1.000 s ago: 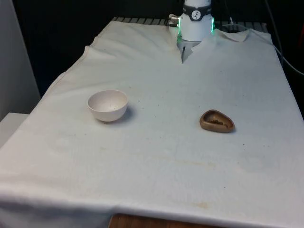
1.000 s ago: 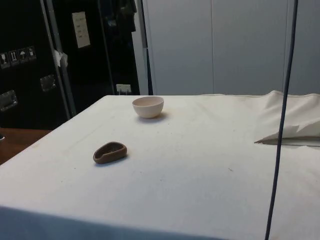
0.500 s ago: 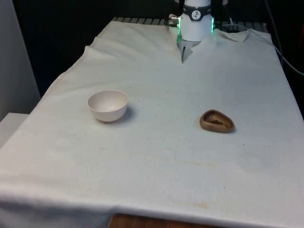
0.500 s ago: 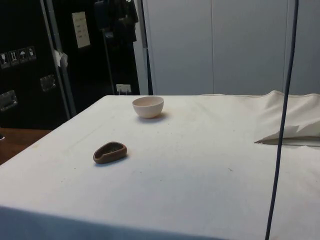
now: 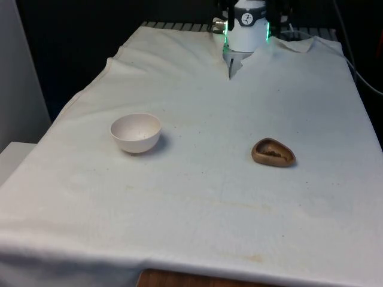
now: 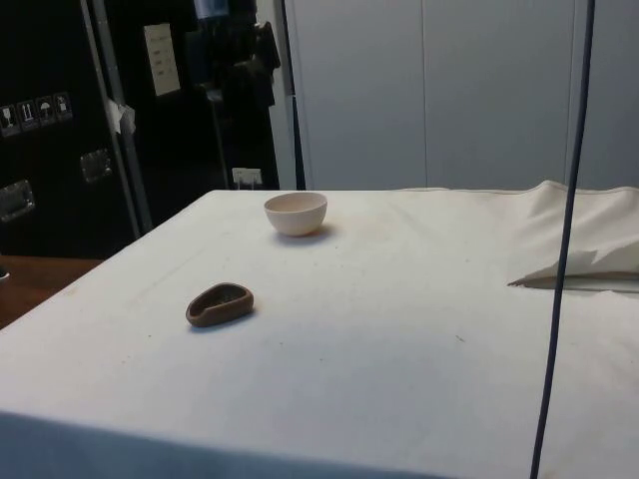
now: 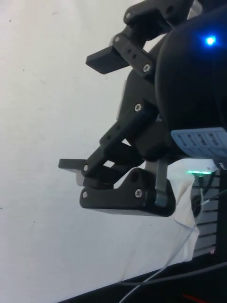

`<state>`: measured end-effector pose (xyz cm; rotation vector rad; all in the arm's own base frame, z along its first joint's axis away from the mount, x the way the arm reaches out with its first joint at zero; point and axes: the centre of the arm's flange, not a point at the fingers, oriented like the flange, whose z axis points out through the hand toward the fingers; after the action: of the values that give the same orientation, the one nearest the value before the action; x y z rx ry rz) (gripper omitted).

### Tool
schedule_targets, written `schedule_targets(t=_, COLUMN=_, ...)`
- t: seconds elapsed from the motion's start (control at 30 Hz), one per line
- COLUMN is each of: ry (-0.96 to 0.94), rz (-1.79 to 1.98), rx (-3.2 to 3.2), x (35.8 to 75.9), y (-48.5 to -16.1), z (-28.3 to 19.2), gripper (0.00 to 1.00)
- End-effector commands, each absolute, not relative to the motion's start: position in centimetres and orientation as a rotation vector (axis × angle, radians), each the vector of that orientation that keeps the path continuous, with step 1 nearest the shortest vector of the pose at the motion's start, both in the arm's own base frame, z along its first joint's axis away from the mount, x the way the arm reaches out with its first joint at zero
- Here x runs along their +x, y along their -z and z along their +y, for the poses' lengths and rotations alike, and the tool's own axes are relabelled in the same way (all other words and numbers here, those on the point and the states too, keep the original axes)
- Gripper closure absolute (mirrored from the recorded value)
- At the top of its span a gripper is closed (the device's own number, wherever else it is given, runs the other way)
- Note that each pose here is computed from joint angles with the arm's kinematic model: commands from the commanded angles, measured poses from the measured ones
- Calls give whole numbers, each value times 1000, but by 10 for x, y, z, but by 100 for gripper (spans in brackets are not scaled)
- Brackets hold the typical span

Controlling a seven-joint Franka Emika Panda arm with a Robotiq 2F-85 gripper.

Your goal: Pour the coffee beans from the cup into the bowl.

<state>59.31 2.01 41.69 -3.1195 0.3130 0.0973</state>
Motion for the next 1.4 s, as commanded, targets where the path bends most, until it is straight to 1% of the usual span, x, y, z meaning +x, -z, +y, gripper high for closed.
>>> schedule_targets(t=0.0, ry=-85, rz=340, rx=-3108, x=593, y=-413, z=21, gripper=0)
schedule_targets(t=0.13, ry=-86, rz=389, rx=-3101, x=594, y=-402, z=21, gripper=0)
schedule_targets(t=0.17, ry=-98, rz=363, rx=-3110, x=593, y=-406, z=20, gripper=0)
schedule_targets(t=0.4, ry=-86, rz=466, rx=-3082, x=595, y=-386, z=22, gripper=0)
schedule_targets(t=0.47, ry=-99, rz=452, rx=-3093, x=595, y=-386, z=22, gripper=0)
schedule_targets(t=0.73, ry=-91, rz=560, rx=-3060, x=597, y=-367, z=25, gripper=0)
schedule_targets(t=1.03, ry=-102, rz=619, rx=-3054, x=597, y=-358, z=25, gripper=0)
schedule_targets(t=1.37, ry=-104, rz=736, rx=-3026, x=599, y=-333, z=25, gripper=0)
